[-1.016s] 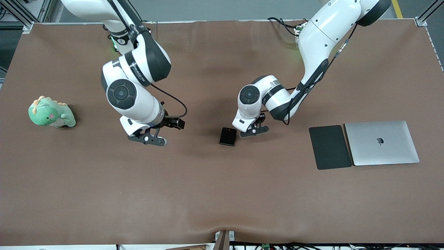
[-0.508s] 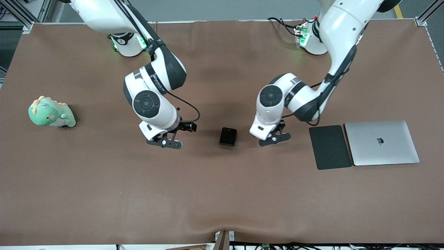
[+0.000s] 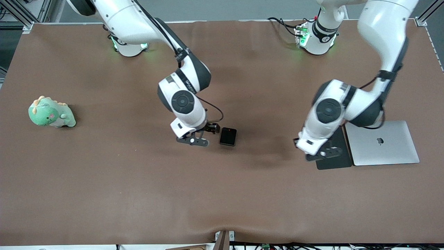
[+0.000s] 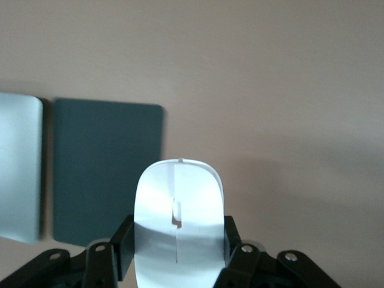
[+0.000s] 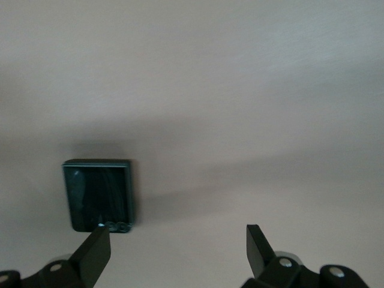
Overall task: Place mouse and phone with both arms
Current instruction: 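Carry the mouse onto the pad while the right gripper grasps the phone, then release the mouse on the pad and lift the phone with the right gripper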
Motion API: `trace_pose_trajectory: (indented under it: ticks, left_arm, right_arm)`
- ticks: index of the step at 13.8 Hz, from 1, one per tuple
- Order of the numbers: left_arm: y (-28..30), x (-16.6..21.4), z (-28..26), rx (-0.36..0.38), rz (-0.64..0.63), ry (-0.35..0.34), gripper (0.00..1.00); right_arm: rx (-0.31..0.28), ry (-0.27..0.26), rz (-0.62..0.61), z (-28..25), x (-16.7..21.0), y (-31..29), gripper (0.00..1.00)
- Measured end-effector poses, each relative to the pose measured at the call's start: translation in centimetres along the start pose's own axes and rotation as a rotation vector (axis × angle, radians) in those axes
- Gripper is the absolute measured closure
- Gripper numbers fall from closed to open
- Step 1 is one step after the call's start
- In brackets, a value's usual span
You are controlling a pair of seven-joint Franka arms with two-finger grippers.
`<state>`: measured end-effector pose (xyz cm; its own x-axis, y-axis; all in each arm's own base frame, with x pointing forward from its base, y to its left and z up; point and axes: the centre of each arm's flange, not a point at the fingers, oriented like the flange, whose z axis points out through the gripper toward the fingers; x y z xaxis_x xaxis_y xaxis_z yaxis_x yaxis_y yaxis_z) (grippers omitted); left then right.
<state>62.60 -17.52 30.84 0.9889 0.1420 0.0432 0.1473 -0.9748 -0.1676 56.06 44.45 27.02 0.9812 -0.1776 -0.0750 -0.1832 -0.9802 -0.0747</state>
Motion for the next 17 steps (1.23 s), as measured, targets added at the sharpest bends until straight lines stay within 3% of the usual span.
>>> trace_pose_trajectory:
  ticks: [4, 7, 12, 17]
  left_arm:
    - [-9.9, 3.4, 2.1, -0.015, 0.055, -0.022, 0.4]
    - [-14.0, 3.7, 5.1, -0.045, 0.095, -0.026, 0.4]
    - [-14.4, 1.6, 10.2, -0.116, 0.111, -0.01, 0.4]
    - [-14.3, 1.1, 11.3, -0.137, 0.107, -0.002, 0.4]
  right_arm:
    - [0.057, 0.054, -0.02, 4.3, -1.3, -3.2, 0.0]
    - [0.072, 0.069, -0.021, 6.3, -2.0, -4.3, 0.0]
    - [0.085, 0.08, -0.029, 7.5, -2.1, -5.6, 0.0]
    - [0.092, 0.09, -0.014, 8.7, -1.8, -6.2, 0.0]
